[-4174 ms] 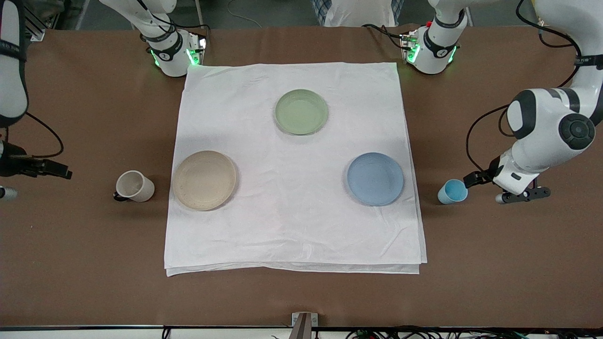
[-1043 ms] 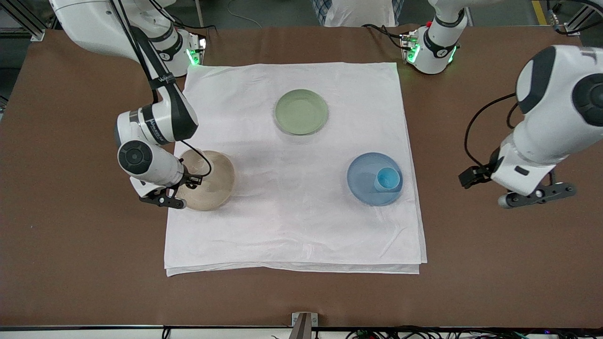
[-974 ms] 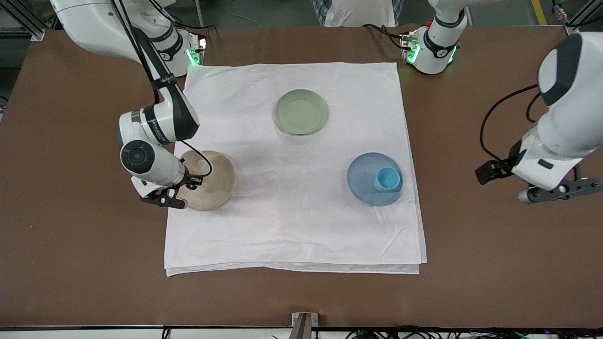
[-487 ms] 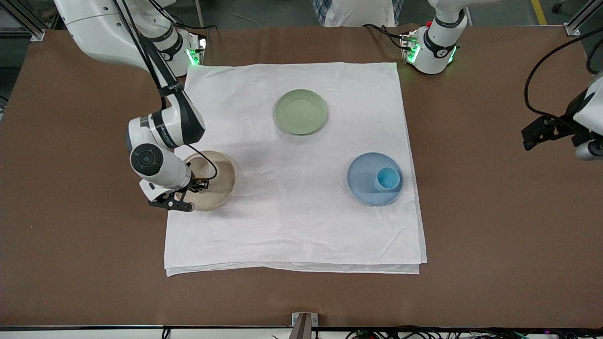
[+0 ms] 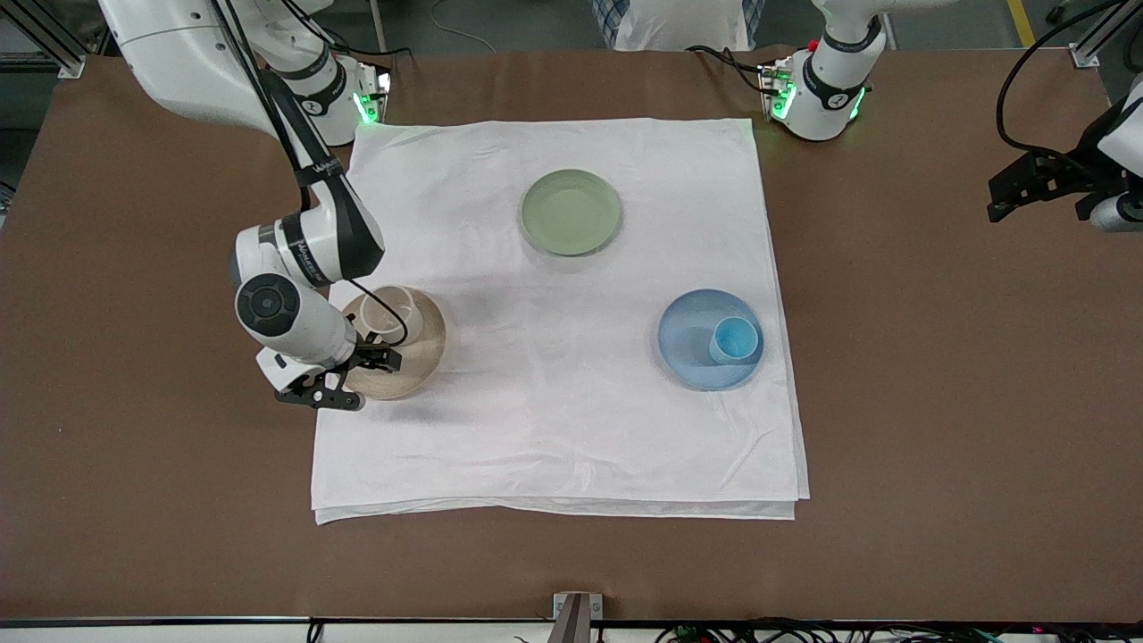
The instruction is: Place blue cup in blue plate and white mug in gray plate
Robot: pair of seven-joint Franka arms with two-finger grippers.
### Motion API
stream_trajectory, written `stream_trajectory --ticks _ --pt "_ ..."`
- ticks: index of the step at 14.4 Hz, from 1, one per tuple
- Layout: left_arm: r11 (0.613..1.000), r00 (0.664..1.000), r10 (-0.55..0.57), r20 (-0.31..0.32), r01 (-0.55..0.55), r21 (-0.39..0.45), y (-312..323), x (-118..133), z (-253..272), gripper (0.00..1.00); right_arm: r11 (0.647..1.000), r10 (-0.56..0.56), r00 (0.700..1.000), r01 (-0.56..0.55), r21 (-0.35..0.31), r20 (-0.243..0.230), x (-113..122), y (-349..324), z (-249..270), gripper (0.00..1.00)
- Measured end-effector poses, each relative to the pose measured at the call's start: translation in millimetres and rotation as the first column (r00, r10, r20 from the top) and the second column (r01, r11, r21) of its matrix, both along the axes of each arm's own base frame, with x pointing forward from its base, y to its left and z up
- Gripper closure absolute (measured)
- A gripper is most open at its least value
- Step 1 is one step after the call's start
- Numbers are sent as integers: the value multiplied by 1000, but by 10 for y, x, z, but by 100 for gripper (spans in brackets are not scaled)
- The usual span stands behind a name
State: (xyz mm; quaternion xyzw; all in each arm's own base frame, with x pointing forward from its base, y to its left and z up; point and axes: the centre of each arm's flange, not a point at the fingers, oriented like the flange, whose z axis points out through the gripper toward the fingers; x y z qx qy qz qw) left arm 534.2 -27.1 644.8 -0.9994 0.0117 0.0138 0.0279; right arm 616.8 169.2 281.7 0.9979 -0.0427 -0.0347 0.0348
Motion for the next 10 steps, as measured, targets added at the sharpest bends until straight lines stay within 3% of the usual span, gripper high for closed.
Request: stream_trajectory --ticks 6,10 --pt "1000 1000 -17 -18 17 0 -91 -10 -84 0 995 103 992 -103 11 -76 406 -915 962 0" --pt "1000 1000 -21 -18 21 0 -117 -11 -84 0 994 112 987 -110 29 -112 352 -1649 1763 0"
